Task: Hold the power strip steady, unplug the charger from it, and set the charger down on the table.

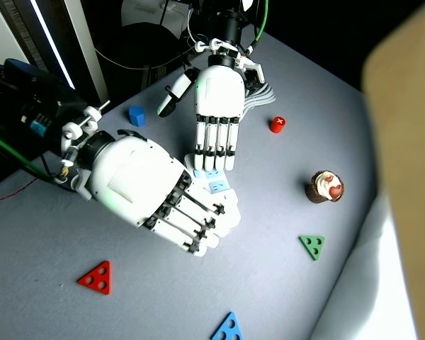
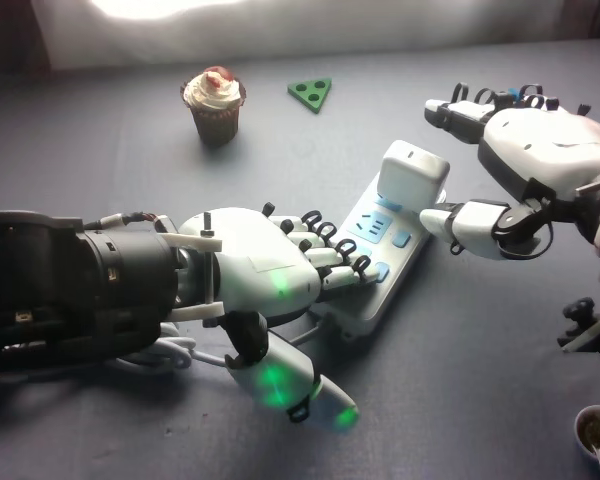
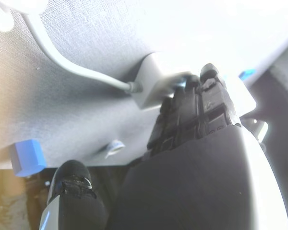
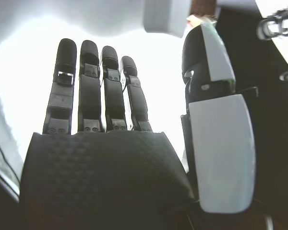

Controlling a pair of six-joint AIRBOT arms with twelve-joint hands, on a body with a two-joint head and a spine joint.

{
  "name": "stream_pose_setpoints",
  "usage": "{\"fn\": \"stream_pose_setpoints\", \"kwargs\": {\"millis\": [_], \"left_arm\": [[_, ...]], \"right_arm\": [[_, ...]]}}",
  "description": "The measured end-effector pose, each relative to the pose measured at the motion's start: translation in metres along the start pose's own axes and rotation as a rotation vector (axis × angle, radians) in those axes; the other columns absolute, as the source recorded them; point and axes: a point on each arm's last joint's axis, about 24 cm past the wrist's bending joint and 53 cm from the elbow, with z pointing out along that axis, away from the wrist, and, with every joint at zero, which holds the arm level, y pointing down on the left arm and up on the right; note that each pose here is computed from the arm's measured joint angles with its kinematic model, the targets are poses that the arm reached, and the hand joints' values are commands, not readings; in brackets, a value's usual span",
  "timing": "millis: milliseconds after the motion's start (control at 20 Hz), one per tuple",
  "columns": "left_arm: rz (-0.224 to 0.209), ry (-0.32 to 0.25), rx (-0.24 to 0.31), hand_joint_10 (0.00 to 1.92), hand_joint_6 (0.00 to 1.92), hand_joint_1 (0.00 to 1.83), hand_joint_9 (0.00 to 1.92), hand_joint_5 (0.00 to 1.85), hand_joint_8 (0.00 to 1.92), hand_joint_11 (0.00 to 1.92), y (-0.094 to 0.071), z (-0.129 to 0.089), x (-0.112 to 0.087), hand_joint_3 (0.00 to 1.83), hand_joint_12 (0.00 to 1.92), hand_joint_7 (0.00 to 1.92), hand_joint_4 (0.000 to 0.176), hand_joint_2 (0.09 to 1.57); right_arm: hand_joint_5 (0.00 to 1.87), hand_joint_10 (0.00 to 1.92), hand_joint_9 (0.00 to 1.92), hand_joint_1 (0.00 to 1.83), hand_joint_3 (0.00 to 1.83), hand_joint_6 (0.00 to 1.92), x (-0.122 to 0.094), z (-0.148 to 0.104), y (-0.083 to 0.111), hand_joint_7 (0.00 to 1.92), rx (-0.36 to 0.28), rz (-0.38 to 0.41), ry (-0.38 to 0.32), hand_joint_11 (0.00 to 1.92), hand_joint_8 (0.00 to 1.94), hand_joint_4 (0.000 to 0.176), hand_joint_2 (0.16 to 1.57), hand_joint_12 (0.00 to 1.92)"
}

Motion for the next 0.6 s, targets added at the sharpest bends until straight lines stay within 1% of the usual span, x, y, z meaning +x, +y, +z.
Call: {"fn": "stream_pose_setpoints", "kwargs": {"millis": [50, 200, 250, 350, 450, 600], "left_arm": [[0.0, 0.0, 0.0, 0.0, 0.0, 0.0, 0.03, 0.02, 0.0, 0.02, 0.0, 0.0, 0.0, 0.0, 0.02, 0.05, 0.0, 0.97], [0.0, 0.0, 0.0, 0.0, 0.0, 0.0, 0.04, 0.03, 0.01, 0.02, 0.0, 0.0, 0.0, 0.0, 0.02, 0.06, 0.0, 0.97], [0.0, 0.0, -0.001, 0.0, 0.0, 0.0, 0.04, 0.03, 0.0, 0.02, 0.0, 0.0, 0.0, 0.0, 0.02, 0.05, 0.0, 0.98], [0.0, 0.001, -0.002, 0.0, 0.0, 0.0, 0.04, 0.02, 0.0, 0.01, 0.001, 0.0, 0.0, 0.0, 0.01, 0.05, 0.0, 0.97], [0.0, 0.001, -0.002, 0.0, 0.0, 0.0, 0.03, 0.01, 0.0, 0.02, 0.001, 0.0, 0.0, 0.0, 0.02, 0.04, 0.0, 0.97], [0.0, 0.001, -0.003, 0.0, 0.0, 0.0, 0.03, 0.03, 0.0, 0.02, 0.001, 0.0, 0.0, 0.0, 0.02, 0.05, 0.0, 0.98]], "right_arm": [[0.26, 0.0, 0.31, 0.88, 0.0, 0.01, 0.001, 0.001, -0.002, 0.31, 0.008, 0.009, 0.0, 0.02, 0.01, 0.0, 1.14, 0.78], [0.24, 0.0, 0.31, 0.87, 0.0, 0.0, 0.0, 0.005, -0.017, 0.3, 0.066, 0.05, -0.015, 0.0, 0.0, 0.0, 1.16, 0.78], [0.25, 0.0, 0.31, 0.89, 0.0, 0.0, 0.0, 0.006, -0.019, 0.3, 0.073, 0.055, -0.018, 0.0, 0.0, 0.0, 1.15, 0.79], [0.28, 0.01, 0.33, 0.89, 0.0, 0.01, 0.0, 0.007, -0.017, 0.33, 0.07, 0.067, -0.025, 0.03, 0.01, 0.0, 1.14, 0.79], [0.29, 0.01, 0.33, 0.9, 0.0, 0.01, 0.003, 0.009, -0.013, 0.33, 0.067, 0.104, -0.021, 0.03, 0.01, 0.0, 1.15, 0.79], [0.29, 0.01, 0.34, 0.91, 0.0, 0.01, 0.002, 0.011, -0.015, 0.34, 0.088, 0.16, -0.025, 0.04, 0.01, 0.0, 1.14, 0.79]]}}
